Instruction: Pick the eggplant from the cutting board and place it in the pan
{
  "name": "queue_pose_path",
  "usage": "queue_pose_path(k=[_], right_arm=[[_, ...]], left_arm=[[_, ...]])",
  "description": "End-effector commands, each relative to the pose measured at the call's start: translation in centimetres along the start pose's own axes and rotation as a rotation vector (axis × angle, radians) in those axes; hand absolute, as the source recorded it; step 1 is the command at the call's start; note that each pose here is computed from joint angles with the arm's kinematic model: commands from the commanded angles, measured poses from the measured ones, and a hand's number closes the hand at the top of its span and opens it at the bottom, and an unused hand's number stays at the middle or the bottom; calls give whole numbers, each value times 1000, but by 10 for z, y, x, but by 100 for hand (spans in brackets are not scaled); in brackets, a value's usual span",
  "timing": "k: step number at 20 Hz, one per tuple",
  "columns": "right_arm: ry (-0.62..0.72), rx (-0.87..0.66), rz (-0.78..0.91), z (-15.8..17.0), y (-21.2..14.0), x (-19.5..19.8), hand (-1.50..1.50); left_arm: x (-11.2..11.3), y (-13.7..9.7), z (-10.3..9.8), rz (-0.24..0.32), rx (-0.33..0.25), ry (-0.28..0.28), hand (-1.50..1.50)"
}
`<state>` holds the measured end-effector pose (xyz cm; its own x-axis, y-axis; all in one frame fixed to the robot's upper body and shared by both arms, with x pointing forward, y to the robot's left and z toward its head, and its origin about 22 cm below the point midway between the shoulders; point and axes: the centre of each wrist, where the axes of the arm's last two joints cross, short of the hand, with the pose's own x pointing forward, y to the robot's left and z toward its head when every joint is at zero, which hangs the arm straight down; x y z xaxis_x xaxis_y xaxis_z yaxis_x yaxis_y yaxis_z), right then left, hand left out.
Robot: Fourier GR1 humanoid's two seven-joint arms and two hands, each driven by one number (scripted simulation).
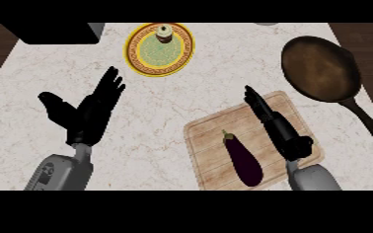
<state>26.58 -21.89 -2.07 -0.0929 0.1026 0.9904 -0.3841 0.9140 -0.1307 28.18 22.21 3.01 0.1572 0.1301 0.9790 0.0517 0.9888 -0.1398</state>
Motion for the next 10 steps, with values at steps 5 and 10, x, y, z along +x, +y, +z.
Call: queue_pose_path(k=[5,10], right_arm=[[-178,502,-126,-54,7,59,150],[-69,357,79,-29,-110,66,-150]], left_arm=[[12,-8,2,-189,-75,-252,0],[-26,-3,34,-185,-71,-249,0]])
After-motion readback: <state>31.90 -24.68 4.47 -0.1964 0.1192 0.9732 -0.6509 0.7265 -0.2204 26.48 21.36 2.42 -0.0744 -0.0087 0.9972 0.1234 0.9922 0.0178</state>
